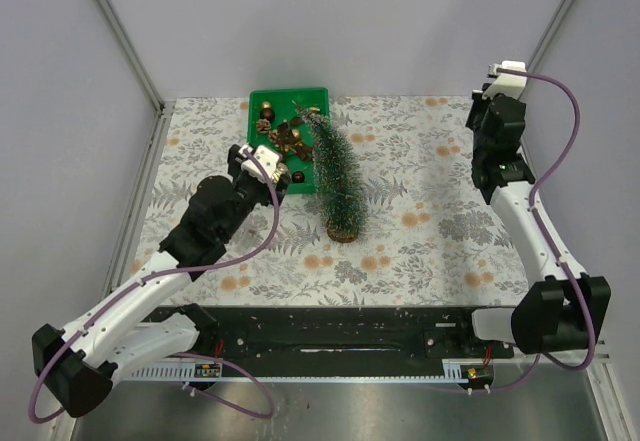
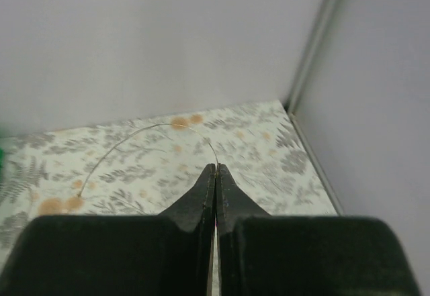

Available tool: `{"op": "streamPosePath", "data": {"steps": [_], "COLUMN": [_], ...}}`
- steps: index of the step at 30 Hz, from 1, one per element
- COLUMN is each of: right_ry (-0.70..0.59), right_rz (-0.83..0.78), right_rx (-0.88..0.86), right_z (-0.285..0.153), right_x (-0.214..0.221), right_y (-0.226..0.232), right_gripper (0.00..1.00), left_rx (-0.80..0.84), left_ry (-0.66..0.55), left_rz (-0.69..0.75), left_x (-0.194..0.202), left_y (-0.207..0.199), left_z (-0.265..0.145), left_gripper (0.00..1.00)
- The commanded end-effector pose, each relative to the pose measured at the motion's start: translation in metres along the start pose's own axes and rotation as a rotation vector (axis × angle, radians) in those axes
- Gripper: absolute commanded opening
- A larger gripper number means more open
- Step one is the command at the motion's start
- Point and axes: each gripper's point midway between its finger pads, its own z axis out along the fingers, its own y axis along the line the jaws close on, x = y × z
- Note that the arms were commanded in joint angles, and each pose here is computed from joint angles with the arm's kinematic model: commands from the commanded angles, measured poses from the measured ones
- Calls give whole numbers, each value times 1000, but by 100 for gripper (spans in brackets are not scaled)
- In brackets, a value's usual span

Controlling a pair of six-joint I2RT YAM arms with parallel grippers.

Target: Decorate the small christmas tree

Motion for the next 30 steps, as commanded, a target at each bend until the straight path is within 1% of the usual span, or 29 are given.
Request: {"op": "streamPosePath", "data": {"steps": [1, 4, 6, 8, 10, 13, 16, 18, 22, 26, 30], "right_ry": [105, 102, 116, 169, 199, 203, 217, 242, 274, 245, 222], "right_rz": [-36, 41, 100, 135, 155, 179, 184, 189, 193, 183, 191], "right_rx": [234, 179, 104, 27, -72, -218, -427, -608, -783, -973, -1097], "right_z": [-40, -80, -106, -129, -151, -185, -220, -250, -290, -331, -353], "right_x": [25, 23, 23, 28, 26, 14, 3, 2, 5, -2, -8], "right_y": [-49, -48, -40, -30, -16, 1, 28, 51, 67, 82, 91], "right_gripper": [0, 0, 0, 0, 0, 0, 0, 0, 0, 0, 0], "left_rx": [122, 233, 287, 349, 408, 507, 589, 621, 686, 741, 769], "left_ry": [-67, -79, -102, -125, -140, -166, -187, -205, -231, -254, -300], "left_rz": [-16, -7, -4, 9, 23, 48, 98, 138, 229, 333, 411], "left_x": [-25, -35, -47, -56, -65, -78, -93, -104, -117, -116, -120], "left_y": [-13, -28, -34, -42, -49, -64, -82, -92, -117, -143, -166], "left_z": [-16, -27, -33, -40, -44, -52, -54, -56, -54, -51, -53], "left_gripper": [79, 79, 79, 78, 78, 78, 78, 78, 79, 86, 99]}}
